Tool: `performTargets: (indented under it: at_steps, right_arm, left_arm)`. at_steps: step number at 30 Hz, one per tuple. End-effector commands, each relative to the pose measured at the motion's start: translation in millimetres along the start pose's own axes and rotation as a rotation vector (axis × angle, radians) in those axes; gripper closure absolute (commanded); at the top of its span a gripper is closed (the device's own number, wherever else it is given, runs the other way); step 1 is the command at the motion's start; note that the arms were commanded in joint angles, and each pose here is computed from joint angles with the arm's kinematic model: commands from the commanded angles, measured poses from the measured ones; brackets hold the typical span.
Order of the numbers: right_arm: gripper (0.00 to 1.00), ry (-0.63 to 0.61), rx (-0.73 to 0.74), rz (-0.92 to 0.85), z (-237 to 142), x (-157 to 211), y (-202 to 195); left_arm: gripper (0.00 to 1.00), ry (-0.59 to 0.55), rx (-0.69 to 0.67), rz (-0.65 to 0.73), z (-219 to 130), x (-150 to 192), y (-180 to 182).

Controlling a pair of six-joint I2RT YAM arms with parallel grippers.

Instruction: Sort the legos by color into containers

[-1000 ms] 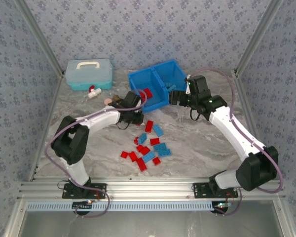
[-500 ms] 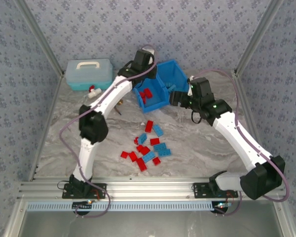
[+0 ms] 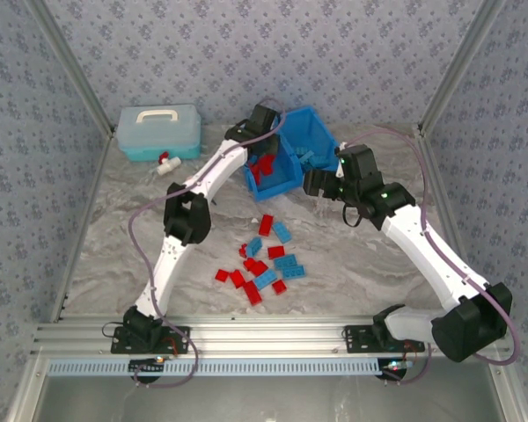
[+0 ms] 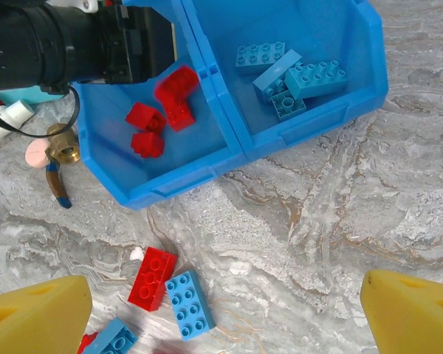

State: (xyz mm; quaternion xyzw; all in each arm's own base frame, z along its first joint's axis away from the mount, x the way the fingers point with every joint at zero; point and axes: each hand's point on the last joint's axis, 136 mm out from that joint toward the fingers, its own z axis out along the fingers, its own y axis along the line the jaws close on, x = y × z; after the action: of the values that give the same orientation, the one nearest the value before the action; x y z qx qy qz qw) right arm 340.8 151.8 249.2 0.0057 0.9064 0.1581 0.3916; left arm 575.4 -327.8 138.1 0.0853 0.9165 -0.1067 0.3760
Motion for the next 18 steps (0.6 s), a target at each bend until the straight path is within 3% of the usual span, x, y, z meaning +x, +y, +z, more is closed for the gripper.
performTargets:
  at_steps: [1,4,9,11,18]
  right_arm:
    - [0.04,0.020,0.027,0.007,8,6,-3]
    - [0.04,0.052,0.019,-0.039,16,16,2]
    - [0.04,0.182,-0.036,-0.284,43,57,27]
    - [0.04,0.243,-0.047,-0.380,56,77,38]
    - [0.06,0.438,-0.082,-0.474,111,130,50]
  left_arm:
    - [0.55,-0.134,0.082,-0.018,-74,-59,-20]
    - [0.54,-0.155,0.120,-0.004,-106,-69,-27]
    - [0.52,-0.197,0.219,0.032,-171,-65,-36]
    - [0.49,-0.217,0.255,0.063,-199,-53,-33]
    - [0.37,-0.133,0.248,0.111,-241,40,1]
